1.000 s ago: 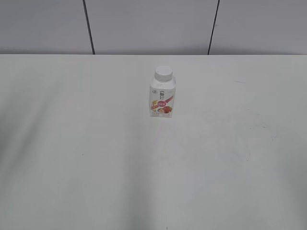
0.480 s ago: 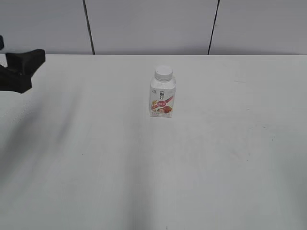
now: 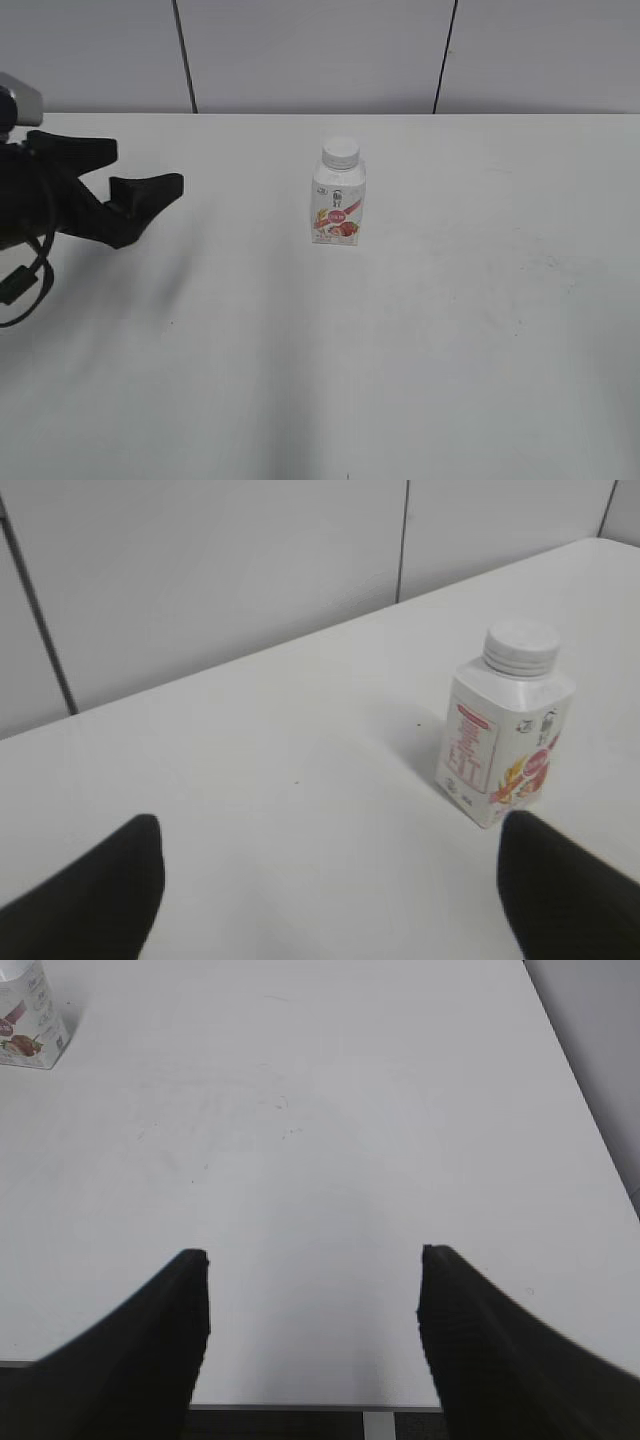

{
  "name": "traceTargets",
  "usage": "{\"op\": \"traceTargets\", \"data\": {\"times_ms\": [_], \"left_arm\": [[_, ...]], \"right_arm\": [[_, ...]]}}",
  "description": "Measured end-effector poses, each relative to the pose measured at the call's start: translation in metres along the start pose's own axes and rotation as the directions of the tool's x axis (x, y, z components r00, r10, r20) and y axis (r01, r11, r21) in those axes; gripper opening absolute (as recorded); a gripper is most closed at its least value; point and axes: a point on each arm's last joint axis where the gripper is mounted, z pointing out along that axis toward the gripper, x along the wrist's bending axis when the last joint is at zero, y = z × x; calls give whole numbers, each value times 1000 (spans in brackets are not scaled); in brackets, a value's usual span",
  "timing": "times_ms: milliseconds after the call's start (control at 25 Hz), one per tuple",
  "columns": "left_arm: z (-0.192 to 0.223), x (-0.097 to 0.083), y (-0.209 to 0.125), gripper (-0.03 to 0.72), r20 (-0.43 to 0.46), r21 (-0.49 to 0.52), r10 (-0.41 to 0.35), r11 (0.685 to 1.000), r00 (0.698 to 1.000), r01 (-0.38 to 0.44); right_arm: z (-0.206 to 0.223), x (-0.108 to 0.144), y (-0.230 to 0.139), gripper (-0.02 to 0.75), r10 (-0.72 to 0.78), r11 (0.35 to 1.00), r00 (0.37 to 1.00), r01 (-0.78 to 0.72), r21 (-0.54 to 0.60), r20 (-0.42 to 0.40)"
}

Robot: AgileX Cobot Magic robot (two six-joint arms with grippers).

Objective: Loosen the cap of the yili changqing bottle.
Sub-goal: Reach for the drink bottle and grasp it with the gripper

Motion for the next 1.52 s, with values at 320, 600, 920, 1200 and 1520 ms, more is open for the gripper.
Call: {"op": "traceTargets", "data": {"times_ms": [320,600,920,1200,1520], "left_arm": [[53,16,-19,595,344,24,62,997,937,-75],[109,36,-32,586,529,31,20,999,848,-43],[169,31,-32,586,671,20,41,997,740,-73],[202,20,-40,586,710,1,70,995,701,-100],[228,18,-44,586,712,-8,67,996,699,-87]], "right_arm": [[0,0,0,520,0,1000,1000,0,0,0],[0,0,0,520,0,1000,1000,0,0,0],[0,0,0,520,0,1000,1000,0,0,0],[0,0,0,520,0,1000,1000,0,0,0],[0,0,0,520,0,1000,1000,0,-1,0]]}}
